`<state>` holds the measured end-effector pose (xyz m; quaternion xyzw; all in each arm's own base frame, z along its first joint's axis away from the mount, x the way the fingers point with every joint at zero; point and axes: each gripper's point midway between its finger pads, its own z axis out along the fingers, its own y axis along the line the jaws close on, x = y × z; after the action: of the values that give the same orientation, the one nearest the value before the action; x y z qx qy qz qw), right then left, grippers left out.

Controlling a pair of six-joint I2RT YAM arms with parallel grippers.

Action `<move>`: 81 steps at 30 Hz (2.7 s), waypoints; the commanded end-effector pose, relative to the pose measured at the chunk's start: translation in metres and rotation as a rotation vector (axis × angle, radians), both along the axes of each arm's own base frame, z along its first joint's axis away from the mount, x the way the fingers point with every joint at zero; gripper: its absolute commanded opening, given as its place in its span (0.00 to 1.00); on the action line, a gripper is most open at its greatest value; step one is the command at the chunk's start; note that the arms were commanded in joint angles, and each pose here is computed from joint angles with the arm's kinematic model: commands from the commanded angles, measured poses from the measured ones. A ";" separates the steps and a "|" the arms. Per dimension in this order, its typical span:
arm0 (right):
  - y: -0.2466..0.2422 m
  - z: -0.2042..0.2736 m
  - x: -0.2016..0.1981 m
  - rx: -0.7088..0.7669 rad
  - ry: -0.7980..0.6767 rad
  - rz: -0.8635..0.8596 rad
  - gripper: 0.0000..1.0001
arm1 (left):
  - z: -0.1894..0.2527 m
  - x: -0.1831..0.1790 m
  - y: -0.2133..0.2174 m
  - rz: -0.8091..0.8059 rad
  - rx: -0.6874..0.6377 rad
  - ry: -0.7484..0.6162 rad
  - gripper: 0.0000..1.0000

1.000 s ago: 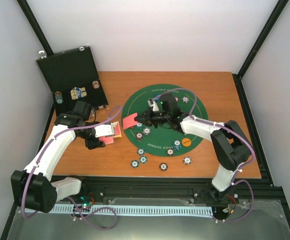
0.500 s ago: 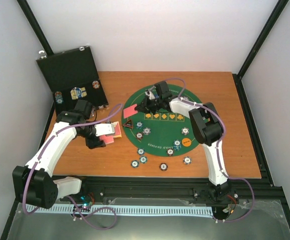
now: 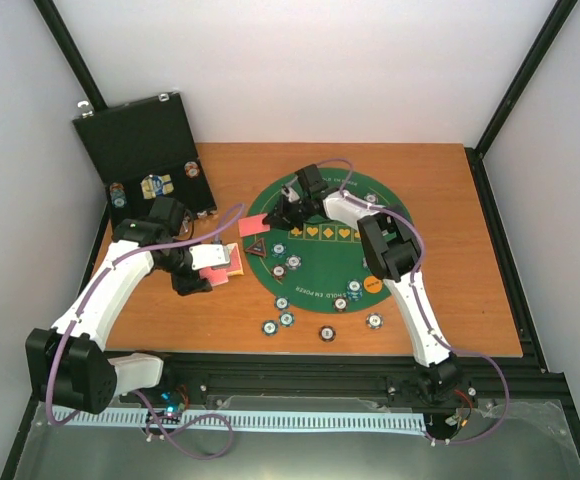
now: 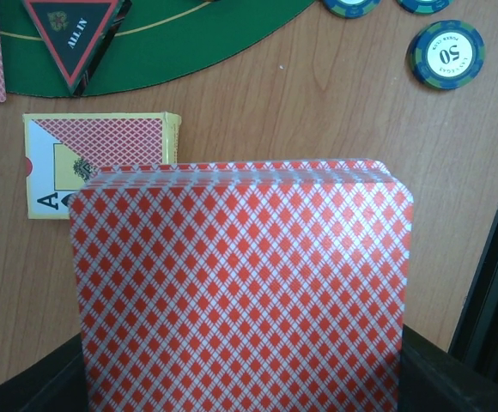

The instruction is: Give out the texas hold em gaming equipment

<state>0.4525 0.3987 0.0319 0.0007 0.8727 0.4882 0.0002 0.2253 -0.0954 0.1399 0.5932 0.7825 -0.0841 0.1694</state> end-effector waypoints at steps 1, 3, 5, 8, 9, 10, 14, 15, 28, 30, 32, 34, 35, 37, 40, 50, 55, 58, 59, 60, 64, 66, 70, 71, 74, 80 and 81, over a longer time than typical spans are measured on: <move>-0.002 -0.002 -0.006 -0.098 -0.029 0.017 0.30 | 0.016 0.002 -0.006 -0.001 -0.033 -0.016 0.32; -0.006 -0.001 -0.009 -0.140 -0.044 0.021 0.43 | 0.017 0.001 -0.006 0.001 -0.037 -0.016 0.32; -0.011 0.003 -0.012 -0.172 -0.062 0.019 0.49 | 0.018 0.000 -0.007 0.002 -0.041 -0.014 0.32; -0.019 0.013 -0.016 -0.199 -0.086 0.010 0.57 | 0.019 -0.002 -0.007 0.003 -0.045 -0.007 0.32; -0.022 0.016 -0.018 -0.210 -0.093 0.006 0.59 | 0.019 -0.002 -0.008 0.003 -0.046 -0.006 0.32; -0.024 0.022 -0.019 -0.217 -0.105 0.003 0.62 | 0.019 -0.003 -0.007 0.004 -0.046 -0.005 0.32; -0.037 0.042 -0.028 -0.241 -0.152 -0.016 0.69 | 0.021 -0.004 -0.007 0.007 -0.048 -0.005 0.32; -0.039 0.051 -0.033 -0.225 -0.164 -0.021 0.69 | 0.021 -0.004 -0.007 0.010 -0.048 -0.006 0.32; -0.001 0.140 -0.202 0.161 -0.284 0.094 0.77 | 0.025 -0.008 -0.007 0.006 -0.053 -0.019 0.32; 0.006 0.145 -0.218 0.190 -0.291 0.112 0.76 | 0.026 -0.009 -0.007 0.005 -0.057 -0.019 0.32; 0.012 0.152 -0.227 0.211 -0.302 0.129 0.76 | 0.026 -0.010 -0.007 0.010 -0.059 -0.018 0.32; 0.018 0.157 -0.233 0.226 -0.306 0.141 0.76 | 0.027 -0.010 -0.008 0.011 -0.061 -0.018 0.32; 0.020 0.157 -0.234 0.234 -0.304 0.146 0.76 | 0.027 -0.011 -0.008 0.010 -0.064 -0.018 0.33; 0.026 0.157 -0.236 0.239 -0.300 0.154 0.76 | 0.029 -0.010 -0.008 0.013 -0.068 -0.020 0.33; 0.035 0.159 -0.239 0.249 -0.300 0.169 0.75 | 0.031 -0.010 -0.009 0.012 -0.073 -0.024 0.33; 0.064 0.159 -0.250 0.285 -0.274 0.216 0.74 | 0.036 -0.010 -0.011 0.008 -0.085 -0.031 0.33; 0.076 0.161 -0.251 0.309 -0.264 0.232 0.73 | 0.037 -0.010 -0.012 0.007 -0.090 -0.030 0.33; 0.083 0.162 -0.253 0.321 -0.260 0.242 0.73 | 0.035 -0.010 -0.011 0.005 -0.081 -0.026 0.33; 0.085 0.159 -0.254 0.318 -0.252 0.246 0.73 | 0.035 -0.010 -0.010 0.007 -0.081 -0.027 0.33; 0.087 0.157 -0.255 0.321 -0.245 0.249 0.73 | 0.035 -0.009 -0.011 0.008 -0.082 -0.029 0.33; 0.094 0.147 -0.254 0.322 -0.214 0.245 0.73 | 0.037 -0.009 -0.012 0.011 -0.092 -0.031 0.34; 0.097 0.143 -0.253 0.318 -0.203 0.237 0.72 | 0.039 -0.010 -0.012 0.011 -0.096 -0.029 0.34; 0.102 0.145 -0.248 0.329 -0.199 0.223 0.71 | 0.041 -0.012 -0.013 0.009 -0.101 -0.028 0.34; 0.104 0.145 -0.247 0.329 -0.196 0.221 0.70 | 0.041 -0.012 -0.013 0.008 -0.101 -0.028 0.34; 0.104 0.142 -0.245 0.316 -0.186 0.213 0.68 | 0.043 -0.012 -0.013 0.005 -0.100 -0.031 0.34; 0.091 0.124 -0.244 0.255 -0.153 0.173 0.63 | 0.044 -0.012 -0.014 0.001 -0.105 -0.031 0.34; 0.087 0.120 -0.243 0.244 -0.148 0.165 0.62 | 0.045 -0.012 -0.014 0.001 -0.108 -0.031 0.34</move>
<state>0.2073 0.4955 0.1642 -0.1287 0.7863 0.6039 0.0208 0.2132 -0.1018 0.1650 0.5823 0.7838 -0.1061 0.1877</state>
